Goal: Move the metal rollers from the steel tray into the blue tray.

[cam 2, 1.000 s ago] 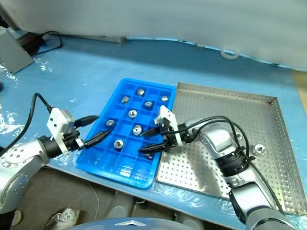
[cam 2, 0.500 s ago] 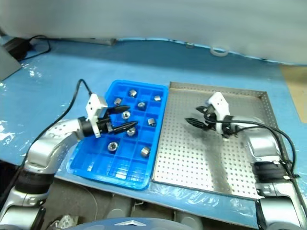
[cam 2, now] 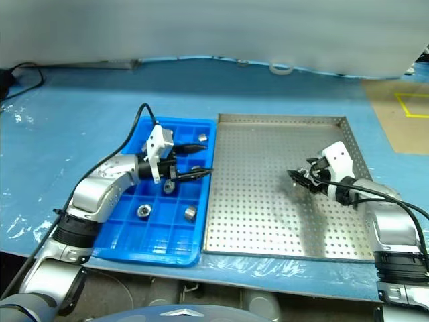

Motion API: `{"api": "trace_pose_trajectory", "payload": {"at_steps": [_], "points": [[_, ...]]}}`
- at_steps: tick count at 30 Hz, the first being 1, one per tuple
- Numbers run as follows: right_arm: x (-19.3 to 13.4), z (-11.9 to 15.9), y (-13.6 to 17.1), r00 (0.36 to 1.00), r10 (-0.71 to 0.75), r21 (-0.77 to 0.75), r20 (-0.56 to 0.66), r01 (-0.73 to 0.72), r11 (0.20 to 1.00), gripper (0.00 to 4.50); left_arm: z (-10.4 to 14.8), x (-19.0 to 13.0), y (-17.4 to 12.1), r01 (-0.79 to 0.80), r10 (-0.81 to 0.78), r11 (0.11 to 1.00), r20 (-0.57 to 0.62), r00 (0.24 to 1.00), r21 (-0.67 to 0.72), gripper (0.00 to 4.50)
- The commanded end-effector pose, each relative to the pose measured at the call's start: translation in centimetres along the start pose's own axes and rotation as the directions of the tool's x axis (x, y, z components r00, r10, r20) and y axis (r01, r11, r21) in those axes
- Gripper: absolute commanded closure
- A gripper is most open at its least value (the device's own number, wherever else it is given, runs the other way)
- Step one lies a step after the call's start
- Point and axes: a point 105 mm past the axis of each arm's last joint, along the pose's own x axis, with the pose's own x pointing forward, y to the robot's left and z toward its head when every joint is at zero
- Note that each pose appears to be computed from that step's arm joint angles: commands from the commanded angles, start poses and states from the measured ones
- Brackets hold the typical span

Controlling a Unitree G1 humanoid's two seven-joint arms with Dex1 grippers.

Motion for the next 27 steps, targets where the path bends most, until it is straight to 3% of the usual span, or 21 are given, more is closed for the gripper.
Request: {"api": "trace_pose_trajectory", "payload": {"at_steps": [1,10,13,16,18,20,22,25,27], "points": [[0.6,-0.3,-0.6,1.0,-0.027,-0.01,0.003,0.027,1.0,0.73,0.8,-0.2,0.0,0.007,-0.007,0.999,0.019,1.0,0.041,0.69],[1.4,-1.9,-1.2,0.998,-0.045,0.003,-0.045,0.046,0.999,0.73,1.0,-0.3,-0.7,-0.004,0.003,0.999,0.018,1.0,0.041,0.69],[1.5,-1.5,-0.2,0.999,0.01,-0.012,-0.036,-0.01,1.0,1.32,1.0,-0.3,-0.7,-0.015,0.014,0.999,0.02,1.0,0.037,0.69],[1.8,-1.1,-0.4,0.999,-0.008,-0.025,-0.037,0.007,1.0,2.28,0.9,-0.6,-0.8,-0.021,0.021,0.999,0.016,1.0,0.03,0.69],[1.8,-0.8,-0.2,0.999,0.008,-0.035,-0.033,-0.009,0.999,2.28,1.0,-0.9,-0.8,-0.022,0.022,1.0,0.017,1.0,0.015,0.69],[1.7,-0.8,0.4,0.998,0.047,-0.042,-0.04,-0.049,0.998,2.81,1.5,-1.5,-1.3,0.0,0.0,1.0,0.022,1.0,-0.003,0.69],[1.7,-0.7,0.3,0.998,0.047,-0.049,-0.045,-0.049,0.998,2.82,1.6,-2.0,-1.4,0.0,0.0,1.0,0.011,1.0,0.001,0.69],[2.2,2.0,1.7,0.991,0.132,-0.019,0.032,-0.131,0.991,2.82,1.9,-3.3,-0.1,-0.064,0.064,0.998,0.002,0.998,0.022,0.69],[3.0,4.3,5.1,0.957,0.281,-0.054,0.072,-0.278,0.959,2.82,2.5,-4.7,1.5,-0.144,0.145,0.988,-0.011,0.989,0.059,0.69]]}}
